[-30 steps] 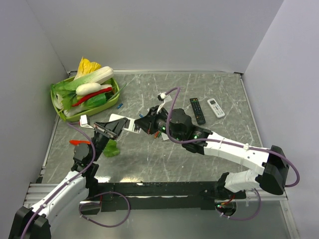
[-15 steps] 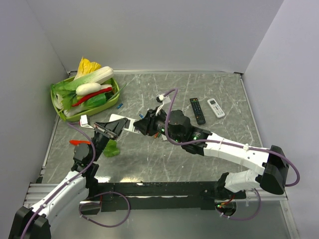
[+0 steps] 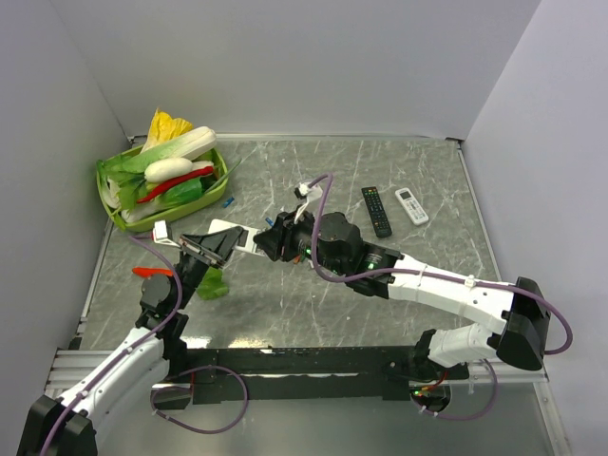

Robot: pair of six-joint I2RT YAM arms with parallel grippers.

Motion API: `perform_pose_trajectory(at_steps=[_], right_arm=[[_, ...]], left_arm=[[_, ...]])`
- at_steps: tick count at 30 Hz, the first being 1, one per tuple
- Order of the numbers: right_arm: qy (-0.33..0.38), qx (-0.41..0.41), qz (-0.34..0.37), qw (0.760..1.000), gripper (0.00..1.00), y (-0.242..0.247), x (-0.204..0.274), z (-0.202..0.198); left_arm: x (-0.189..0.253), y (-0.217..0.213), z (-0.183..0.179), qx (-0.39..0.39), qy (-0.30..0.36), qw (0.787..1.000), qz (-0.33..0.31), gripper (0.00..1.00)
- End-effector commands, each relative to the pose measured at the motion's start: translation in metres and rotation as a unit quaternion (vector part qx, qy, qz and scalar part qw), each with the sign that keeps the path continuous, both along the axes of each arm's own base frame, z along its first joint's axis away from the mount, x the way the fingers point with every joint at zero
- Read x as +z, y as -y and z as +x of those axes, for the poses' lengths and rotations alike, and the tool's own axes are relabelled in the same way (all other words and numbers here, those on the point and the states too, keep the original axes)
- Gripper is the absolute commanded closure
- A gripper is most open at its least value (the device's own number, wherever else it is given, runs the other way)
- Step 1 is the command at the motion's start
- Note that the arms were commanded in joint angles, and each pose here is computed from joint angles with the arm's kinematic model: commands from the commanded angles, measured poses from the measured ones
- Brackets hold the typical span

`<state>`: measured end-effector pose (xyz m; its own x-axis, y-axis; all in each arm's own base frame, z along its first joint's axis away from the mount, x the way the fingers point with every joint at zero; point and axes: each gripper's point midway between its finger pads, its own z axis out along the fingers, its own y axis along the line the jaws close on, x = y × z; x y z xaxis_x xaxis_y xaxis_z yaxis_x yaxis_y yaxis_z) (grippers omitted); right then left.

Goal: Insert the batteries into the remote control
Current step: Load the battery into the remote control.

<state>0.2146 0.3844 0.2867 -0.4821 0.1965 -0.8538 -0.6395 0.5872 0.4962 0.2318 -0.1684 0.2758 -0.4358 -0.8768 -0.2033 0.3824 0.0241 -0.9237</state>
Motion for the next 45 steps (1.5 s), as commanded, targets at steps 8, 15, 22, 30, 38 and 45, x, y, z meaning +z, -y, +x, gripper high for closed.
perform_pose_trajectory(at_steps=[8, 15, 22, 30, 38, 45], right_arm=[[0.066, -0.022, -0.023, 0.997, 0.49, 0.016, 0.046, 0.004], [0.094, 0.012, -0.06, 0.994, 0.25, 0.019, 0.064, 0.001], [0.022, 0.093, -0.017, 0.995, 0.23, 0.018, 0.057, -0.004], [-0.059, 0.143, 0.039, 0.987, 0.26, 0.015, 0.039, -0.006], [-0.109, 0.15, 0.077, 0.98, 0.3, 0.012, 0.027, -0.005], [-0.137, 0.151, 0.104, 0.973, 0.38, 0.012, 0.021, -0.002]], left_arm=[[0.02, -0.003, -0.008, -0.001, 0.037, 0.999, -0.016, 0.98], [0.019, 0.0, -0.01, -0.009, 0.043, 0.999, -0.006, 0.98], [0.025, 0.004, -0.013, -0.021, 0.058, 0.998, -0.004, 0.98], [0.035, 0.009, -0.02, -0.042, 0.085, 0.996, -0.002, 0.98], [0.042, 0.009, -0.023, -0.044, 0.097, 0.994, -0.005, 0.98], [0.044, 0.01, -0.024, -0.046, 0.102, 0.994, -0.004, 0.98]])
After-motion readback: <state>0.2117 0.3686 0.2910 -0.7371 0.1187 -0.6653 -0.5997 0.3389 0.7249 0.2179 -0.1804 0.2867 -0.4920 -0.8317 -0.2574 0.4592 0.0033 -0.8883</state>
